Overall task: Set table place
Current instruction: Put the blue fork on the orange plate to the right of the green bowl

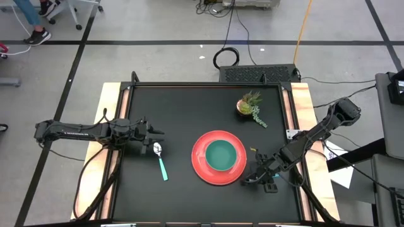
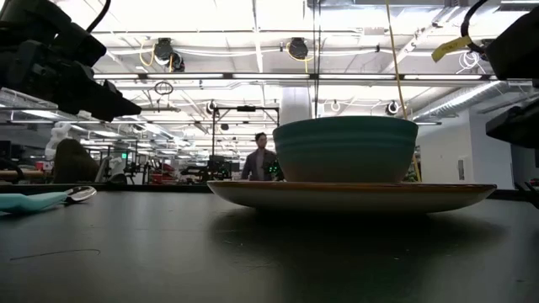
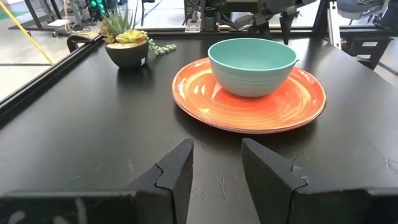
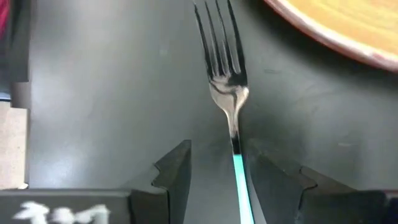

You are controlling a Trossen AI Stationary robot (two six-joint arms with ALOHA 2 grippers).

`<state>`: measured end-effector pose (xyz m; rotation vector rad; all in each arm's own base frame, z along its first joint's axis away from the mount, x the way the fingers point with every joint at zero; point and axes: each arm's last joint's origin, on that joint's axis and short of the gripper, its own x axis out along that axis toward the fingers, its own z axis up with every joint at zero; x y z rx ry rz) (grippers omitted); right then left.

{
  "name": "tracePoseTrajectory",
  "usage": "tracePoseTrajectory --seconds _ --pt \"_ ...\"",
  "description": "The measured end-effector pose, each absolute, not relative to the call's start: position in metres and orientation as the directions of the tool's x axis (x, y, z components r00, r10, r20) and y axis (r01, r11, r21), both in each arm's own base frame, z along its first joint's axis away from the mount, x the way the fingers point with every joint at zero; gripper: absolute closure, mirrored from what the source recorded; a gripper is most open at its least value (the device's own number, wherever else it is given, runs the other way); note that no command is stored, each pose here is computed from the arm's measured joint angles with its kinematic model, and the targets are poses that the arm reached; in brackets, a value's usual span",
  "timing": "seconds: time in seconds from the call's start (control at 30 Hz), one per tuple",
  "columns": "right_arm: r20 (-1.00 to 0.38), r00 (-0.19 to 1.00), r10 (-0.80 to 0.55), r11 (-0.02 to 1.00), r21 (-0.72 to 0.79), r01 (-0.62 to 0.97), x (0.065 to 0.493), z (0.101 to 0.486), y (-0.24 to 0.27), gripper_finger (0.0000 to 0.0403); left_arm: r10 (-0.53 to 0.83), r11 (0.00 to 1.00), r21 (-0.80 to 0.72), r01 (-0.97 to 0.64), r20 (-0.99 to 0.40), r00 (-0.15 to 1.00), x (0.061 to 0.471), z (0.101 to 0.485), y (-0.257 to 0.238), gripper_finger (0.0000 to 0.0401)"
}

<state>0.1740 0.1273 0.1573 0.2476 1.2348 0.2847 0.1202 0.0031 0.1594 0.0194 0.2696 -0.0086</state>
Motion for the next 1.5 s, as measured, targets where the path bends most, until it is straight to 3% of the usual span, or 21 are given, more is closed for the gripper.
tracePoseTrajectory --seconds 0.5,0.67,0.97,1.5 --pt "-0.919 0.25 0.306 0.952 0.298 -0.07 0.171 0.159 0.125 0.0257 0.002 1.0 0.02 0.003 -0.266 0.964 0.12 0.159 0.003 0.0258" --pt "-0.916 0.275 0.292 0.955 0.262 -0.14 0.183 0.167 0.132 0.0257 0.01 1.0 0.024 -0.004 -0.266 0.964 0.12 0.159 0.004 0.0258" --pt "-0.967 0.151 0.206 0.97 0.181 -0.164 0.195 0.147 0.139 0.0257 0.01 1.0 0.023 -0.004 -0.275 0.961 0.12 0.159 0.004 0.0258" --pt "-0.968 0.147 0.202 0.972 0.179 -0.155 0.198 0.148 0.141 0.0257 0.01 1.0 0.021 -0.004 -0.28 0.96 0.12 0.158 0.004 0.0258"
